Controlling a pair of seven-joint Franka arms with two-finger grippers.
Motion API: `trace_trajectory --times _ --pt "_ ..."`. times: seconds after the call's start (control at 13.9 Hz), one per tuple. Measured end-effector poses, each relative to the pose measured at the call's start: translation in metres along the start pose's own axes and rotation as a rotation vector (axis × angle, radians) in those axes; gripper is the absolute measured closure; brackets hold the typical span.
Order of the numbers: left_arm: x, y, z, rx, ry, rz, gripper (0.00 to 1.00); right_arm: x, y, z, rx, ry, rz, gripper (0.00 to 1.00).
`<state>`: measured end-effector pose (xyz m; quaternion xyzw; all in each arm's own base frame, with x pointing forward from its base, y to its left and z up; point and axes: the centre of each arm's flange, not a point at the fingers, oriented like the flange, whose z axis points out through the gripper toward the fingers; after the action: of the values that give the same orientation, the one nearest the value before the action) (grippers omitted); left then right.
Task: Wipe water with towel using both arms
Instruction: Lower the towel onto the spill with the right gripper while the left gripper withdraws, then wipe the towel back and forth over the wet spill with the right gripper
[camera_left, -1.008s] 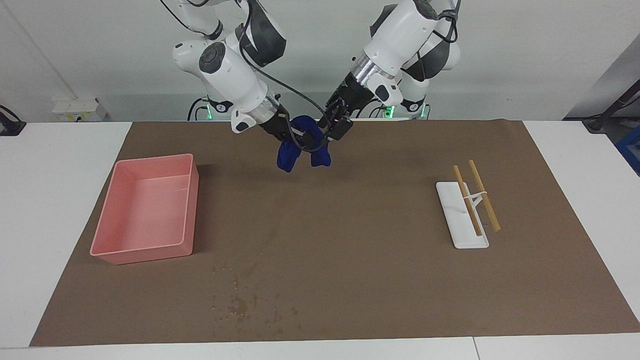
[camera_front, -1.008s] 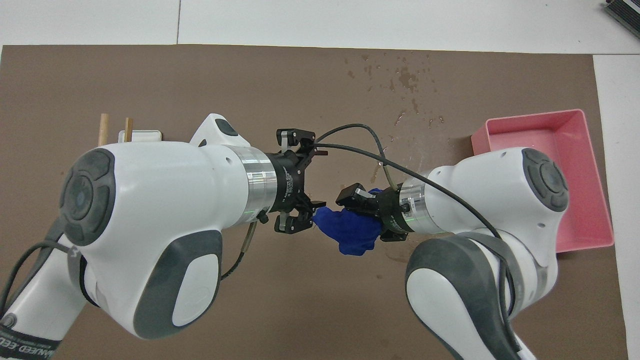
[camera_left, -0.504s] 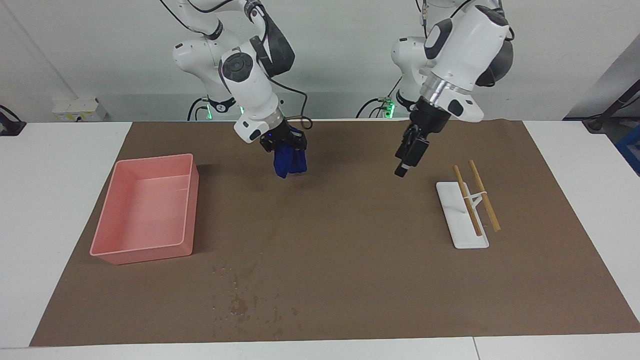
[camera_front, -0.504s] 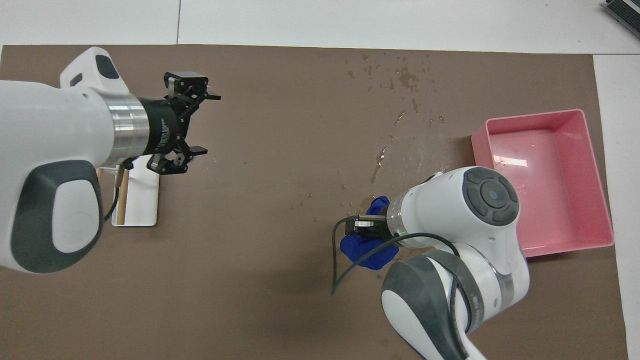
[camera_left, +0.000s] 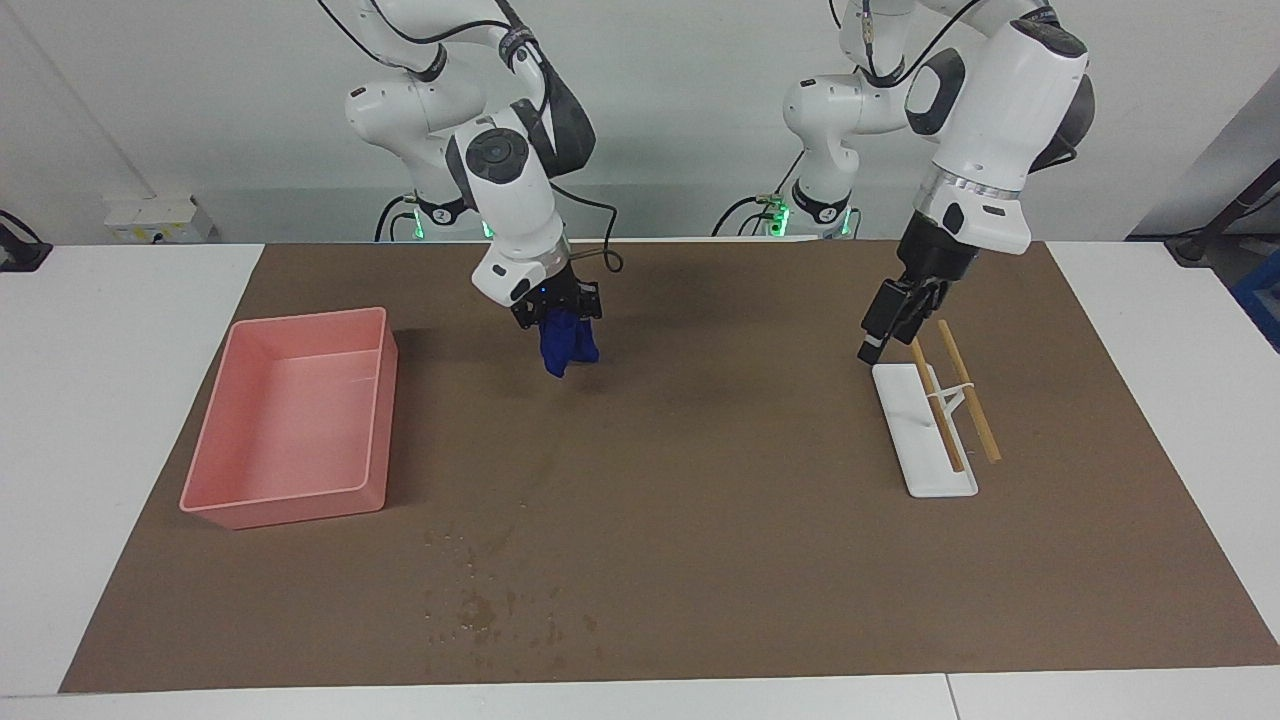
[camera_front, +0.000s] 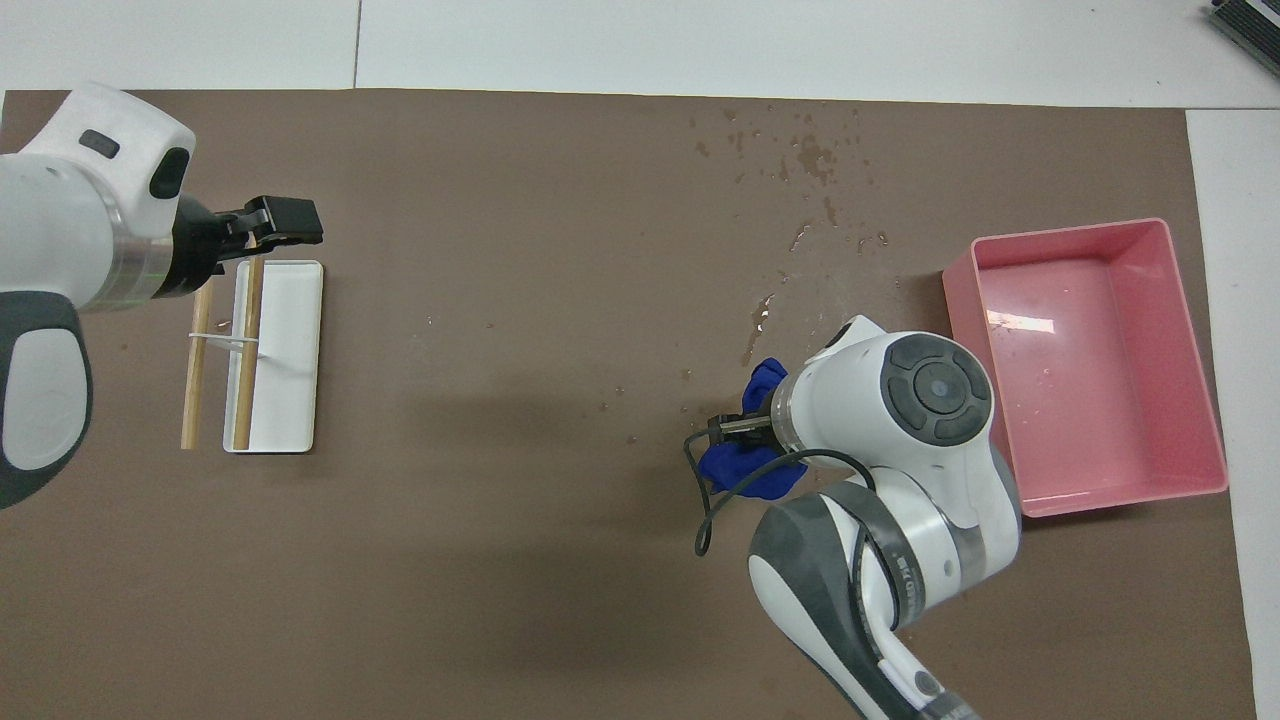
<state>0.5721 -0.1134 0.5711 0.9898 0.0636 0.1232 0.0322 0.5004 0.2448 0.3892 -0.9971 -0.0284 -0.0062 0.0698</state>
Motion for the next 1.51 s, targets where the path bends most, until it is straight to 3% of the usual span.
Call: trace_trajectory --times 0.22,0.43,0.94,1.15,1.3,1.51 --pt "-0.009 -0.01 -0.022 0.094 -0.149 0.184 0.0 0.018 0.015 0.04 -0.004 0.022 0.024 0.91" --pt "-0.014 -0.02 -0.052 0.114 -0.255 0.255 0.0 0.023 0.016 0.071 -0.001 0.056 0.025 0.91" --pt "-0.013 -0.034 -0.056 0.118 -0.283 0.253 0.0 0.053 0.046 0.123 0.004 0.178 0.004 0.94" --pt "-0.013 -0.038 -0.055 0.119 -0.286 0.247 0.0 0.093 0.069 0.112 -0.003 0.218 -0.055 0.97" --pt "-0.013 -0.039 -0.055 0.119 -0.286 0.244 0.0 0.118 0.09 0.097 -0.016 0.21 -0.125 0.97" --pt "-0.013 -0.039 -0.055 0.119 -0.286 0.245 0.0 0.132 0.096 0.088 -0.018 0.208 -0.159 0.97"
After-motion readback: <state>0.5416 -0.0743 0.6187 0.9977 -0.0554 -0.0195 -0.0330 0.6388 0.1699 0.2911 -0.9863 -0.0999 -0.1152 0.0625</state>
